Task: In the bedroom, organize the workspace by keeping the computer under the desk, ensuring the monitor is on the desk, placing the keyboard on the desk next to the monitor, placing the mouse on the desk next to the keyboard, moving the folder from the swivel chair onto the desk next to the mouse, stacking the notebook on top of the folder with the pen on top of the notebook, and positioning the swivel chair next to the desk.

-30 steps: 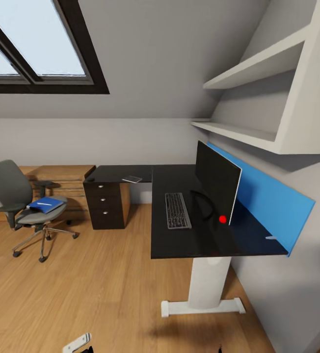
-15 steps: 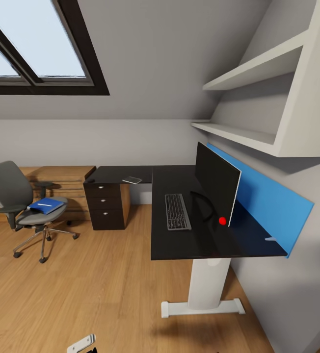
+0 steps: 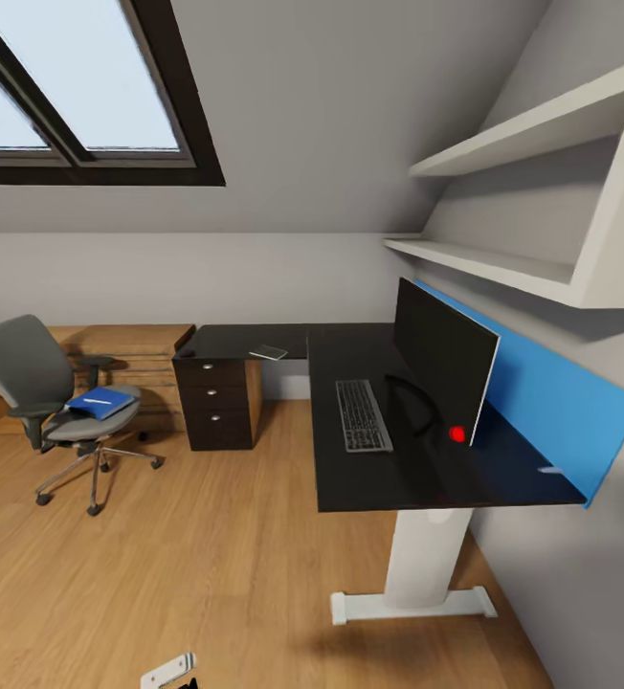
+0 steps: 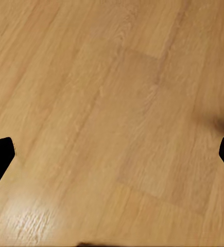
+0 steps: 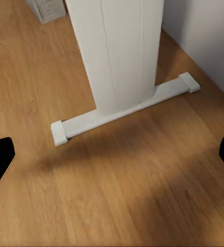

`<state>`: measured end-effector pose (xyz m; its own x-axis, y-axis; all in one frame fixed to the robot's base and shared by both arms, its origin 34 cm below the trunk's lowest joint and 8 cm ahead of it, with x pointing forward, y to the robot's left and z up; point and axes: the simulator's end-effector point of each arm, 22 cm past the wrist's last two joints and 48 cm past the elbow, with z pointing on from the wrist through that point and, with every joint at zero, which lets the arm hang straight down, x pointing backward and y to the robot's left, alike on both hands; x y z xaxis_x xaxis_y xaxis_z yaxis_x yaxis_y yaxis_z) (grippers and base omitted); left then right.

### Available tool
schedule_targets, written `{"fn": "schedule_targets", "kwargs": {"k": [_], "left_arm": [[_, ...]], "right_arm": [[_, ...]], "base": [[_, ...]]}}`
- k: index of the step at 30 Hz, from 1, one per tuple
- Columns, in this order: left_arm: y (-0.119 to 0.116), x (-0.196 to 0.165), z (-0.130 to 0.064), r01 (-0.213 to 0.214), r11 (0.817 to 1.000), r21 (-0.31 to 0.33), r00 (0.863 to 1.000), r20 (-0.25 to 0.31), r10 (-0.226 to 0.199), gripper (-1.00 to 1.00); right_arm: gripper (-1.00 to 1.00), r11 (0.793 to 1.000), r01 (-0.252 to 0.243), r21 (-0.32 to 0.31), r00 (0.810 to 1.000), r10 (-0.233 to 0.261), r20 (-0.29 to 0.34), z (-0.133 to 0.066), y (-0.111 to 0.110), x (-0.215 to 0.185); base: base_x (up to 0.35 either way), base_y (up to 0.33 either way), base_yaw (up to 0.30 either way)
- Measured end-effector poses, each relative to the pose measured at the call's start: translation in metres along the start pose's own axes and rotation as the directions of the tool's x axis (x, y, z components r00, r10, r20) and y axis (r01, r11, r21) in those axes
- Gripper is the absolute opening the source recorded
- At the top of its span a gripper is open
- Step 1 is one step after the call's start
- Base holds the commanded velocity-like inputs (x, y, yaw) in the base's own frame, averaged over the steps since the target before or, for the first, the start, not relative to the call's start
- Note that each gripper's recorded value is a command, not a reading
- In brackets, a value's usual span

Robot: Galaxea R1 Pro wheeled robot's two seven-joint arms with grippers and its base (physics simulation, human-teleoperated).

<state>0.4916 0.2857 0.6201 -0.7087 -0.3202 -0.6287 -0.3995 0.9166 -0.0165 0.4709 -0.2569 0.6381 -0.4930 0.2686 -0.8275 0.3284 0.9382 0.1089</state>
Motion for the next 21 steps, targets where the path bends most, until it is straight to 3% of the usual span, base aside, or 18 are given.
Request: {"fn": "schedule_targets", "kwargs": {"k": [3,12,21], "left_arm": [[0.0,0.0,0.0,0.0,1.0,0.0,1.0,0.0,0.0,1.0],[0.007,0.007,0.0,-0.01,1.0,-0.015,1.0,-0.013,0.009,1.0],[0.011,0.011,0.0,-0.012,1.0,-0.024,1.0,-0.022,0.012,1.0]], "right_arm": [[1.0,1.0,0.001,0.0,1.0,-0.001,-0.004,0.0,0.0,0.001],[1.0,1.0,0.017,-0.012,1.0,-0.017,-0.009,-0.001,0.002,0.003],[1.0,0.997,0.06,-0.051,0.998,-0.061,-0.007,-0.001,0.01,0.004]], "base": [[0.136,0.316,0.099],[0.22,0.277,0.274],[0.3,0.116,0.277]]}}
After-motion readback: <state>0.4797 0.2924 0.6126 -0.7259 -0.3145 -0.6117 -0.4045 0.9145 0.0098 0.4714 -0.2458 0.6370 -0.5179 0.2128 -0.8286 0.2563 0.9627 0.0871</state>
